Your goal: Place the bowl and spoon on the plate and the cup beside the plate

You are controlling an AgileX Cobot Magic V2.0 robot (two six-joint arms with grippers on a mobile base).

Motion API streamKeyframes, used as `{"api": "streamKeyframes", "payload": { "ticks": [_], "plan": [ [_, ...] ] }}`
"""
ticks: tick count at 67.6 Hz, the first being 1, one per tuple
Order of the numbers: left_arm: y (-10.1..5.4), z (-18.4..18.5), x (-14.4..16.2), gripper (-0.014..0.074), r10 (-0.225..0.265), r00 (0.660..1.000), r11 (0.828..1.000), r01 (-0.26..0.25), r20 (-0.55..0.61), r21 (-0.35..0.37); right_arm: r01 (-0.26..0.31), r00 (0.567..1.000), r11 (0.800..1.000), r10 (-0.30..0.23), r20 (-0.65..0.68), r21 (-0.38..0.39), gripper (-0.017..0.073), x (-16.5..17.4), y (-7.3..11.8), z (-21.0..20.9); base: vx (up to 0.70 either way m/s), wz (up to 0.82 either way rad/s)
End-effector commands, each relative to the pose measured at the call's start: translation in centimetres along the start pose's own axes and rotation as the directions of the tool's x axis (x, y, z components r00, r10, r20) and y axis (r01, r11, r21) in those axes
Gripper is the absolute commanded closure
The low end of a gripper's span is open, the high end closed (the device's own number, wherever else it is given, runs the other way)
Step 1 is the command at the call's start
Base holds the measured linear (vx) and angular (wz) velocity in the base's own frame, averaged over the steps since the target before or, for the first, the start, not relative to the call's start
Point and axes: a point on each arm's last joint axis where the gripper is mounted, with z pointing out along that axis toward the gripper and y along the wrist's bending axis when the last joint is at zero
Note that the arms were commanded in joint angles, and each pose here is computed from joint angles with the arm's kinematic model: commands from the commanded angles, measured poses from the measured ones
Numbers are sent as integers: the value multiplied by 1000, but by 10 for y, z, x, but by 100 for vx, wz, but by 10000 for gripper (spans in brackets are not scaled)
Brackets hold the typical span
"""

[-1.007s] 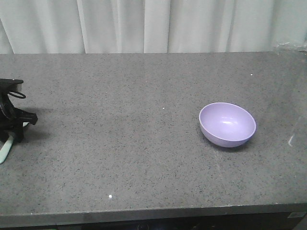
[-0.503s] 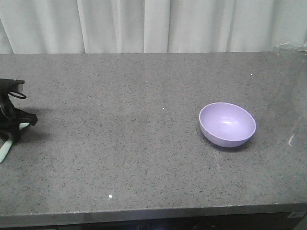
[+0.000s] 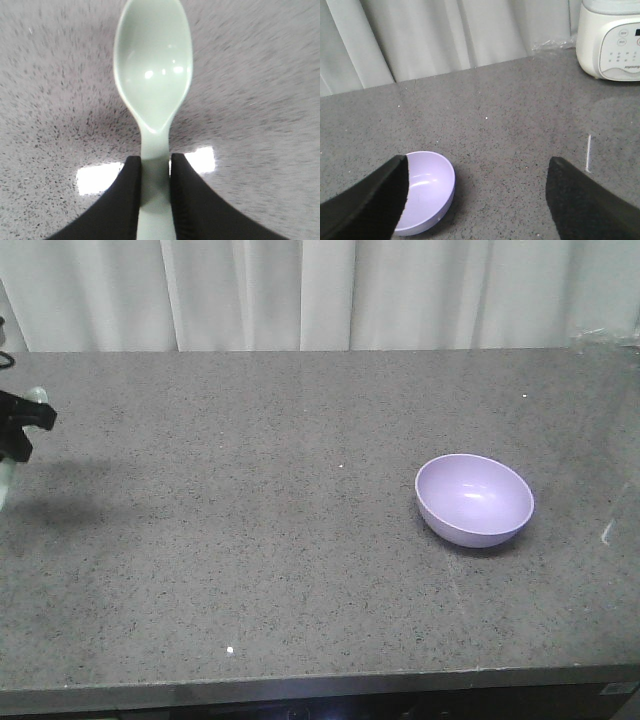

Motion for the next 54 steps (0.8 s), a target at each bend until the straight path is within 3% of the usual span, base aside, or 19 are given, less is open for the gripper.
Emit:
{"api": "streamKeyframes", "payload": {
  "ticks": [1, 8, 20, 33, 42, 54],
  "plan": [
    [-13, -62, 0, 601, 2, 975, 999, -10, 221, 33, 14, 1000, 999, -13, 19, -29, 3, -33, 8, 4, 0, 0],
    [-21, -101, 7, 601, 3, 937, 999, -21, 349, 48, 54, 993, 996, -61, -98, -71, 3, -49, 17, 27, 0, 0],
    [-33, -155, 26, 601, 3, 861, 997, -39, 509, 61, 30, 954, 988, -73, -292, -150, 3, -62, 31, 80, 0, 0],
    [-42, -197, 48, 601, 3, 787, 996, -58, 617, 70, 22, 872, 986, -99, -480, -164, 3, -44, 35, 146, 0, 0],
    [-44, -209, 57, 601, 9, 764, 996, -64, 645, 62, 11, 847, 988, -91, -525, -153, 3, -26, 33, 181, 0, 0],
    [-44, -209, 58, 601, 9, 771, 996, -65, 636, 64, 17, 821, 991, -89, -564, -132, 3, -4, 30, 214, 0, 0]
  ]
}}
